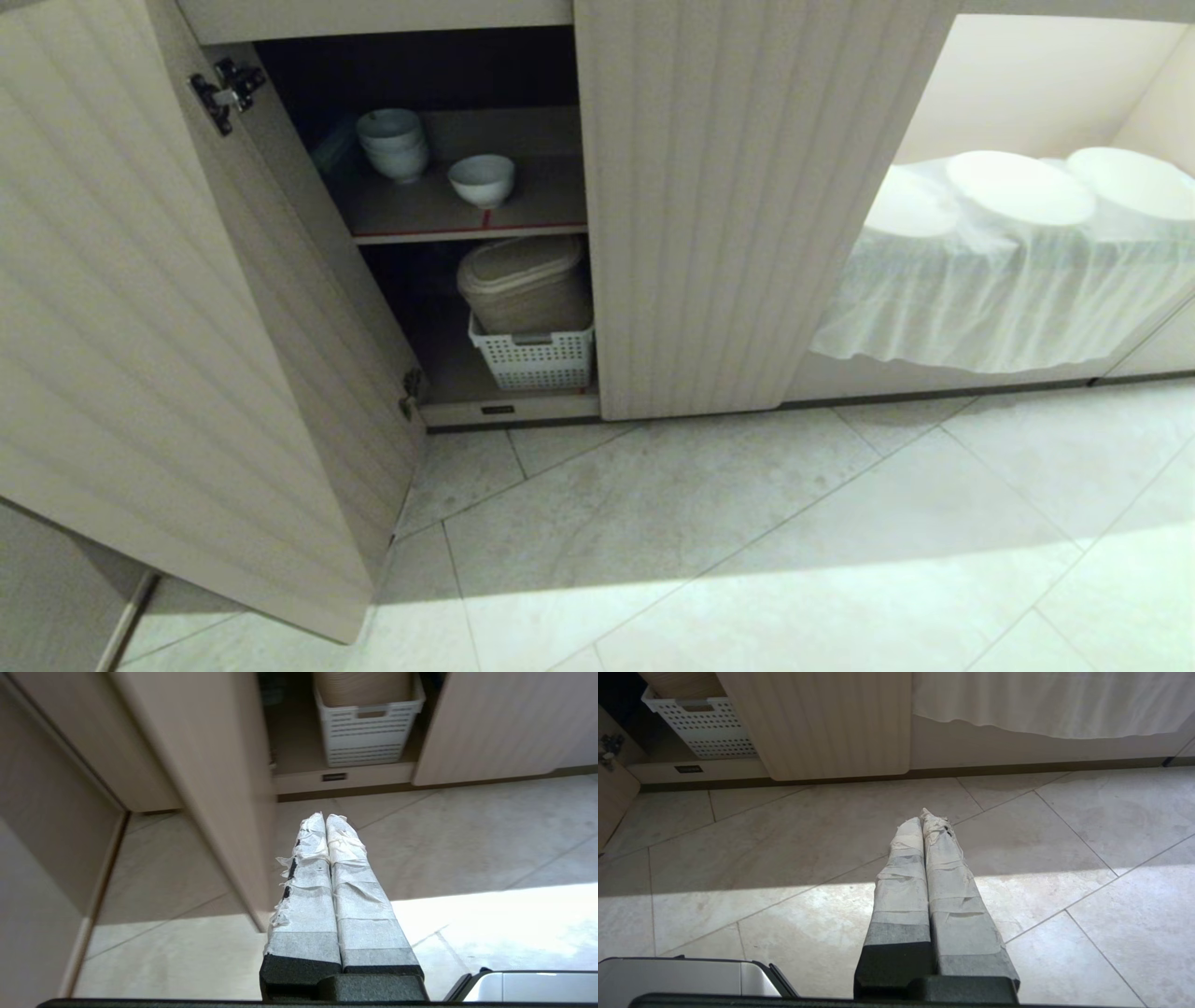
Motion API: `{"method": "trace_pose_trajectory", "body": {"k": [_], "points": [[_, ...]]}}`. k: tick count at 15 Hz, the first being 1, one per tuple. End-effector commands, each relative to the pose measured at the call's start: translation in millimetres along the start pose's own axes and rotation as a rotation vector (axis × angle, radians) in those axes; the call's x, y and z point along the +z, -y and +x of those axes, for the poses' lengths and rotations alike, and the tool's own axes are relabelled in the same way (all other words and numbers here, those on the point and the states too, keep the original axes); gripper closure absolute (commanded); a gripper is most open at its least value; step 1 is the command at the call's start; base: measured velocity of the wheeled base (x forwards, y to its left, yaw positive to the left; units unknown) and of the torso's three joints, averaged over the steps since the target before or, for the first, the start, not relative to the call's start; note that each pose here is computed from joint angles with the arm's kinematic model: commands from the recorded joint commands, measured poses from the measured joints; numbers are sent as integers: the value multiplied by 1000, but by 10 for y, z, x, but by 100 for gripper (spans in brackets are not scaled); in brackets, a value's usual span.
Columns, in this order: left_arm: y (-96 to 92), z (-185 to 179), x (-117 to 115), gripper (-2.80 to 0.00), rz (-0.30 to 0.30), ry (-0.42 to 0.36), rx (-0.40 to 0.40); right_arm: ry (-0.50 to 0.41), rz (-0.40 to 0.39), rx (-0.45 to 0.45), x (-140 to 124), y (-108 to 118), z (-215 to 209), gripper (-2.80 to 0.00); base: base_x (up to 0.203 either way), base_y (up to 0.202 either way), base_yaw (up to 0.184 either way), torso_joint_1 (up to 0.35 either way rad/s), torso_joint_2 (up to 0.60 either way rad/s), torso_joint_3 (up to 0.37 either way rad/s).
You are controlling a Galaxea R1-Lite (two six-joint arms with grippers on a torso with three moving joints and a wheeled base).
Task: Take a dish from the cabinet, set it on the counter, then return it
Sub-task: Take the bowl from the cabinet
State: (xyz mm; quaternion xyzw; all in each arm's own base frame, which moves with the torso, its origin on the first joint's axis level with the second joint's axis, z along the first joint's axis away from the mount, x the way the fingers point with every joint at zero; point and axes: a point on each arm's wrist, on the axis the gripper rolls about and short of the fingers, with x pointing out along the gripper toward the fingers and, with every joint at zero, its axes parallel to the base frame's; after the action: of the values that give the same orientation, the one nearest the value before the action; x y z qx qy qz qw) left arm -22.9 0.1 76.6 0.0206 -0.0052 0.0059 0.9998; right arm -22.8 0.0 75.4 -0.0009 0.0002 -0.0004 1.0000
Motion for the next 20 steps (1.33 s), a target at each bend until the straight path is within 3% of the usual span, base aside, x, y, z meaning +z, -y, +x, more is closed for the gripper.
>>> {"method": "trace_pose_trajectory", "body": {"k": [1,9,20], "points": [[0,1,-1,0,0,-1,1,0,0,0,0,0,0,0,0,-194,-1,2,2,2],[0,0,1,0,2,-1,2,0,0,0,0,0,0,0,0,-177,0,3,2,2],[0,1,0,0,2,-1,-1,0,0,-1,0,0,0,0,0,0,0,0,0,0]]}}
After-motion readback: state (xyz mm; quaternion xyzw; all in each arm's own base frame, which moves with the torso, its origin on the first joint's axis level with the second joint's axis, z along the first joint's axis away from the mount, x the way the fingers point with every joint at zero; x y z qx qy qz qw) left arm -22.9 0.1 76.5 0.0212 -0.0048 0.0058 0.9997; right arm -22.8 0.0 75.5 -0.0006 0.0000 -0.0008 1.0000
